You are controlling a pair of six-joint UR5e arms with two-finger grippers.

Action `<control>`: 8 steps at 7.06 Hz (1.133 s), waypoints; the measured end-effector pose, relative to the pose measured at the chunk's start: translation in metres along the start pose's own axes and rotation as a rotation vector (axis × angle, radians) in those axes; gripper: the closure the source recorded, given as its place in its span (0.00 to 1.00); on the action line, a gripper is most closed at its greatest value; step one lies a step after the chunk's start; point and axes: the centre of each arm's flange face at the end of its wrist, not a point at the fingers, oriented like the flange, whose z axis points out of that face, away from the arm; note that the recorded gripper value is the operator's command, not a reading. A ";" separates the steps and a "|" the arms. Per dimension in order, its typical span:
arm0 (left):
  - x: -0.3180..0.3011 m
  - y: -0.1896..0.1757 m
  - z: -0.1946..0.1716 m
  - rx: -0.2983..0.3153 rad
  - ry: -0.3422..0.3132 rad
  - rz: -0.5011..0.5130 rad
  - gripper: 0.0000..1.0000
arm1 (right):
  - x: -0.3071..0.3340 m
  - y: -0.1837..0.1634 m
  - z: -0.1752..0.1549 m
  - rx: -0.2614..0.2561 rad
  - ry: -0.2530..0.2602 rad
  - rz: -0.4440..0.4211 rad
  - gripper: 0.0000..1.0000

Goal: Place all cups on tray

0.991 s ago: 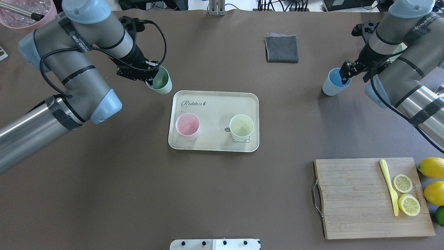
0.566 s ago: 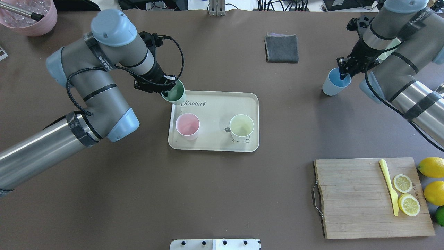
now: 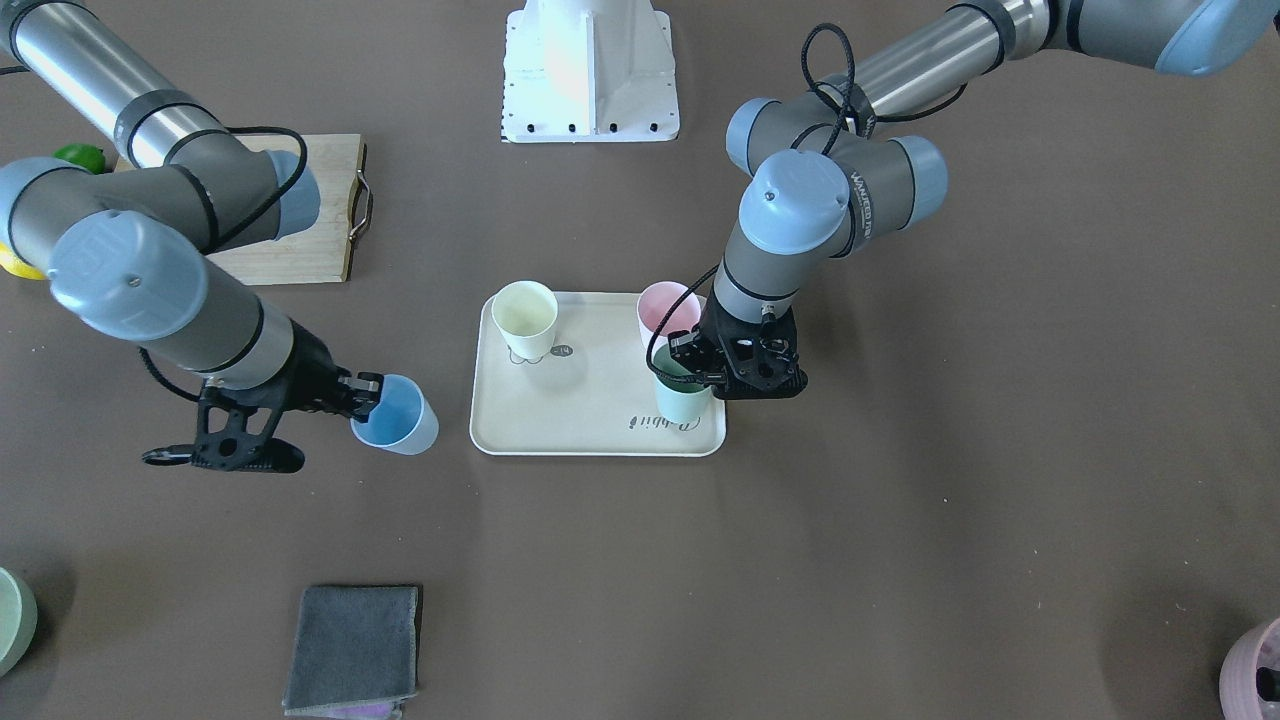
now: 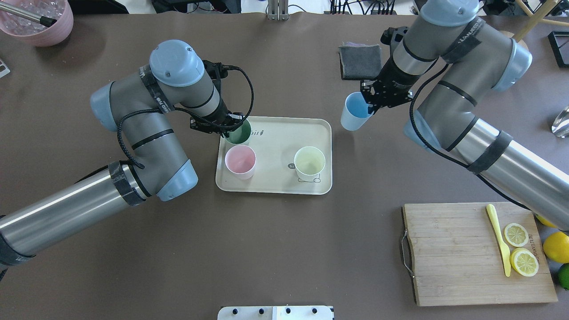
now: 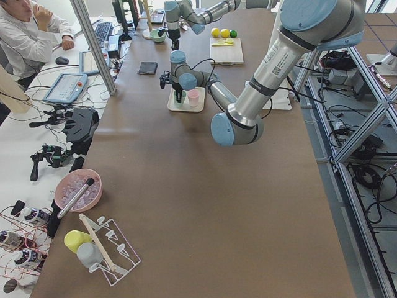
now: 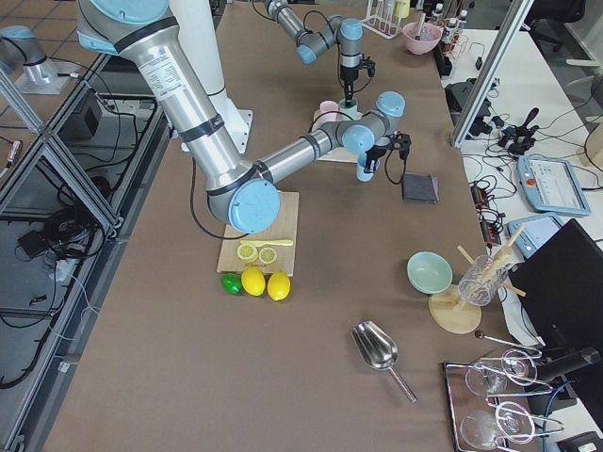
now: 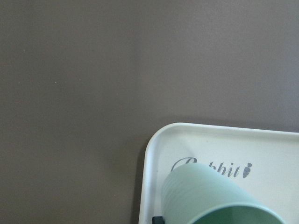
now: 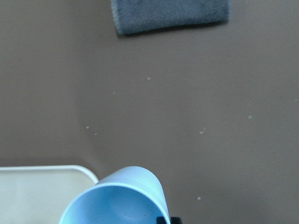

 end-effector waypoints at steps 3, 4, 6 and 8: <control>0.002 -0.015 -0.015 0.016 0.032 0.004 0.02 | -0.068 0.046 0.024 0.001 -0.023 0.030 1.00; 0.000 -0.024 -0.030 0.012 0.052 -0.003 0.02 | -0.078 0.055 0.034 0.020 -0.024 0.034 1.00; -0.007 -0.032 -0.048 0.012 0.058 -0.009 0.02 | -0.096 0.056 0.045 0.048 -0.016 0.045 0.00; -0.030 -0.028 -0.062 0.017 0.044 0.004 0.02 | -0.104 0.048 0.036 0.050 -0.028 0.051 0.00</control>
